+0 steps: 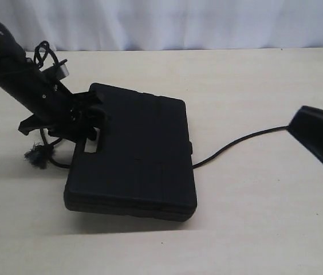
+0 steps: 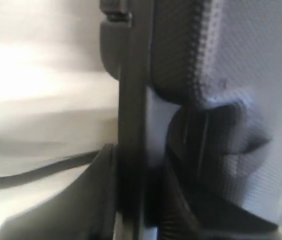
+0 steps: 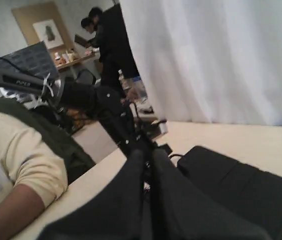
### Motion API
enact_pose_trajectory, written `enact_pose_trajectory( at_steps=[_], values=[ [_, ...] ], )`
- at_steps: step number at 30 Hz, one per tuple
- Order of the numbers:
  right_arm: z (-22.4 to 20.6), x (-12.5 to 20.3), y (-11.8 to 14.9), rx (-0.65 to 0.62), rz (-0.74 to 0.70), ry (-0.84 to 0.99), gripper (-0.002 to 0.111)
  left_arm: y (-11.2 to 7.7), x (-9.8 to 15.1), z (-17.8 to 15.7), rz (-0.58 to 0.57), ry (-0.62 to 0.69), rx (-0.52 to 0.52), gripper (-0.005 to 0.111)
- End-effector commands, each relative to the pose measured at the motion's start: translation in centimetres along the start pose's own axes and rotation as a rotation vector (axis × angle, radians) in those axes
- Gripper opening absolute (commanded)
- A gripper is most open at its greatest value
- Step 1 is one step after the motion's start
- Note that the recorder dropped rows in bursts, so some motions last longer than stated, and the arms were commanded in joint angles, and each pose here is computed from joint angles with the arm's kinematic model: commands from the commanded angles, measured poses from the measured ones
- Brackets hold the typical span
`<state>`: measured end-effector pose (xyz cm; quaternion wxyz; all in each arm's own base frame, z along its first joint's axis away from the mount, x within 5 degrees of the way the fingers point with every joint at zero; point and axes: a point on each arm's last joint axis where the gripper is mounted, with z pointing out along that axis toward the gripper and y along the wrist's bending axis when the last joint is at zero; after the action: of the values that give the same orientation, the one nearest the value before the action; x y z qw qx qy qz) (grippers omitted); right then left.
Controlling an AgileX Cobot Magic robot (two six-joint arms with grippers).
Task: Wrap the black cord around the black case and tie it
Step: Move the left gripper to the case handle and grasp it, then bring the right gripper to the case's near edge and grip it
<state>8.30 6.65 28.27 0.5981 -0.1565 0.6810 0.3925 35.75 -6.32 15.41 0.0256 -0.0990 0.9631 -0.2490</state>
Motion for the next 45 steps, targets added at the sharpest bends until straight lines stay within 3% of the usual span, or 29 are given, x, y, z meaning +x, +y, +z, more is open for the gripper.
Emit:
enact_pose_trajectory(
  at_steps=[1,4,7,11,15,21,24,27,35,40,45],
  values=[
    [2.9,-0.5,-1.1,-0.160,0.005,0.116,0.004,-2.4,0.0,-1.5,-0.005,-0.015,0.200,0.000],
    [4.5,-1.1,-2.4,-0.163,0.053,0.167,0.004,-3.0,0.0,-1.7,0.019,-0.019,0.271,0.000],
    [6.0,-1.2,-2.6,-0.113,-0.011,0.220,0.004,-3.1,0.0,-1.7,0.010,-0.025,0.282,0.000],
    [7.9,-2.3,-2.0,0.019,-0.216,0.273,0.004,-3.1,-0.1,-1.7,0.008,-0.026,0.284,0.000],
    [9.8,-3.0,-0.1,0.060,-0.434,0.284,0.004,-3.1,-0.1,-1.7,0.005,-0.025,0.288,0.000],
    [12.2,-1.3,1.6,0.223,-0.718,0.290,0.008,-3.3,0.4,-1.8,0.013,0.022,0.305,0.000],
    [13.0,0.9,1.9,0.311,-0.871,0.401,0.019,-3.3,0.4,-1.8,0.014,0.028,0.307,0.000],
    [13.3,3.4,2.4,0.348,-0.925,0.541,0.031,-3.3,0.4,-1.8,0.013,0.021,0.304,0.000],
    [14.0,9.3,5.7,0.220,-1.122,0.698,0.079,-3.3,0.3,-1.8,0.010,0.016,0.305,0.000],
    [14.3,12.1,6.4,0.208,-1.083,0.740,0.099,-3.5,0.3,-1.8,-0.008,0.015,0.333,0.000],
    [14.0,13.9,7.6,0.222,-0.977,0.722,0.100,-3.9,0.4,-2.0,-0.028,0.027,0.372,0.000]
  ],
)
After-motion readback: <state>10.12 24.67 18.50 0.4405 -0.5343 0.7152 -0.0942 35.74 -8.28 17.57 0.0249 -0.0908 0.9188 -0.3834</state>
